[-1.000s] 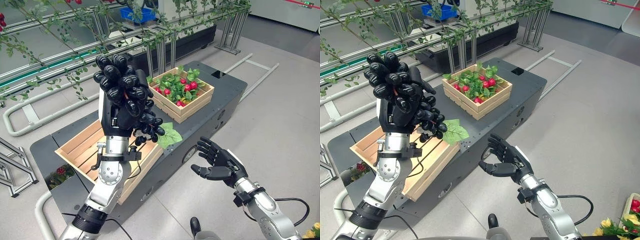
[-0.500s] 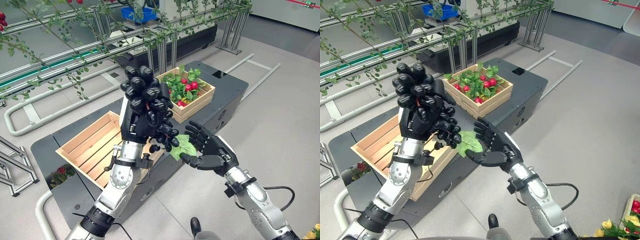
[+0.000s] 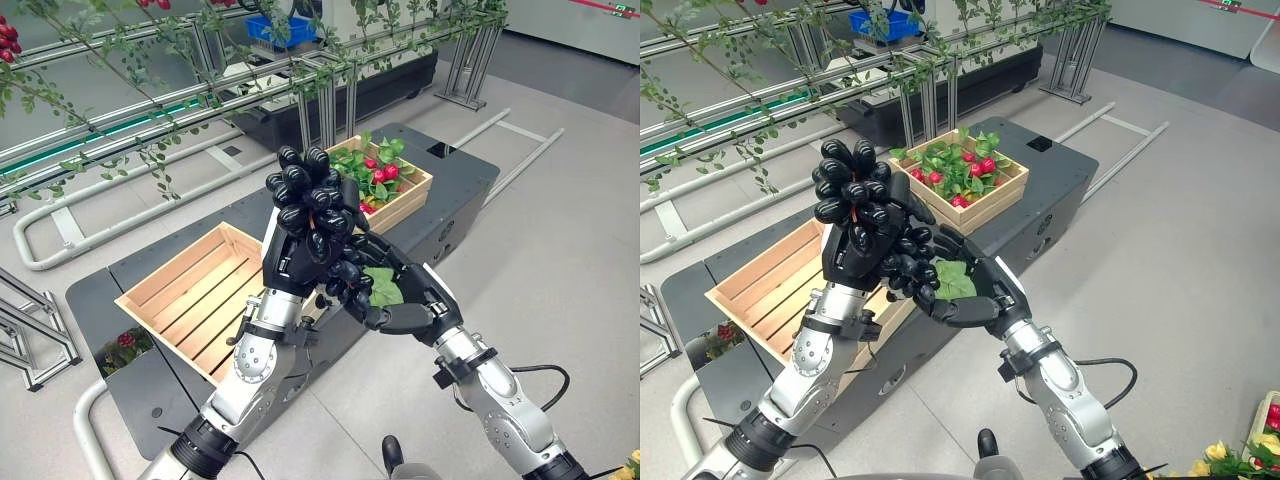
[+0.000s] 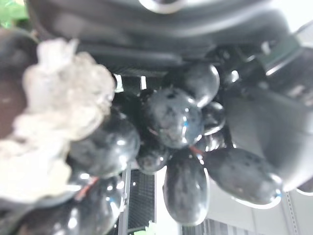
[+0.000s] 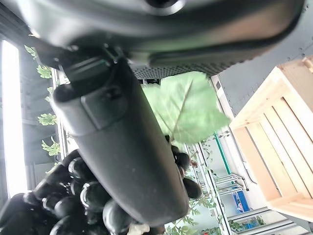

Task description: Pick up the fruits from the basket on one side to the basket on the other side

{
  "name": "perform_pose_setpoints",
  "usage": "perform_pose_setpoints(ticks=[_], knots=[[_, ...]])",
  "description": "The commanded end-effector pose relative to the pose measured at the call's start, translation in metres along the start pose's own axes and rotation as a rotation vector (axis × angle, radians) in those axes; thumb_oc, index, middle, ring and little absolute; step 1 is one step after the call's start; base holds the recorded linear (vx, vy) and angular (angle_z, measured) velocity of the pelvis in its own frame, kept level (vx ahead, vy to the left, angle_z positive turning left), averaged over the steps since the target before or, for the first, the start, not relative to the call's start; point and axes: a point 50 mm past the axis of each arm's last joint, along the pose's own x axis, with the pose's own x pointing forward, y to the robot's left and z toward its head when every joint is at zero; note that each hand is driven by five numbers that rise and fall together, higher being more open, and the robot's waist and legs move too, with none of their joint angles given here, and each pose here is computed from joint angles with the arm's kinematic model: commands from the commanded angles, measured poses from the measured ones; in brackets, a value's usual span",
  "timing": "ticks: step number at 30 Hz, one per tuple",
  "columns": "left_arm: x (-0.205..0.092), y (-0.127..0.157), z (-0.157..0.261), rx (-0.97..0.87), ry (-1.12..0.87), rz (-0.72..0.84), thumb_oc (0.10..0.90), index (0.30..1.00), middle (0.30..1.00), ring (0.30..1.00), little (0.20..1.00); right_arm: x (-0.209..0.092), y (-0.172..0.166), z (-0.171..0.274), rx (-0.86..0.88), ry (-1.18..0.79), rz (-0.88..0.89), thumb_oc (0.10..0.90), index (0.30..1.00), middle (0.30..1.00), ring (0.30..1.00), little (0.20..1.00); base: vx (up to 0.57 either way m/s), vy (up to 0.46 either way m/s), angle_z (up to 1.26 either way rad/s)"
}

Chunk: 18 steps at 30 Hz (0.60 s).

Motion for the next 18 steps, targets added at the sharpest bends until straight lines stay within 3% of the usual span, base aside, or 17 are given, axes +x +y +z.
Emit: perform_pose_setpoints(ticks=[1, 9, 10, 11, 12, 13, 18], knots=[[0.024, -0.02, 0.033, -0.052, -0.222, -0.127, 0.4, 0.3, 0.3, 0.3, 0.3, 0.022, 0.026, 0.063, 0.025, -0.361, 0.121, 0.8, 0.9, 0.9, 0.9, 0.9, 0.0, 0.0, 0.0], [0.023, -0.021, 0.03, -0.078, -0.2, -0.147, 0.4, 0.3, 0.3, 0.3, 0.3, 0.023, 0.029, 0.062, 0.056, -0.355, 0.139, 0.8, 0.9, 0.9, 0.9, 0.9, 0.0, 0.0, 0.0], [0.021, -0.02, 0.027, -0.101, -0.194, -0.147, 0.4, 0.3, 0.3, 0.3, 0.3, 0.023, 0.026, 0.062, 0.067, -0.357, 0.141, 0.747, 0.82, 0.82, 0.82, 0.82, 0.0, 0.0, 0.0], [0.021, -0.016, 0.027, -0.106, -0.192, -0.149, 0.4, 0.3, 0.3, 0.3, 0.3, 0.024, 0.024, 0.061, 0.068, -0.36, 0.133, 0.584, 0.575, 0.575, 0.575, 0.575, 0.0, 0.0, 0.0], [0.021, -0.013, 0.027, -0.105, -0.193, -0.154, 0.4, 0.3, 0.3, 0.3, 0.3, 0.025, 0.022, 0.061, 0.066, -0.363, 0.122, 0.519, 0.479, 0.479, 0.479, 0.479, 0.0, 0.0, 0.0], [0.02, 0.0, 0.03, -0.1, -0.201, -0.162, 0.4, 0.3, 0.3, 0.3, 0.3, 0.023, 0.016, 0.062, 0.062, -0.374, 0.11, 0.4, 0.3, 0.3, 0.3, 0.3, 0.0, 0.0, 0.0], [0.015, 0.0, 0.039, -0.096, -0.215, -0.154, 0.4, 0.3, 0.3, 0.3, 0.3, 0.009, 0.017, 0.066, 0.065, -0.391, 0.096, 0.4, 0.3, 0.3, 0.3, 0.3, 0.0, 0.0, 0.0]])
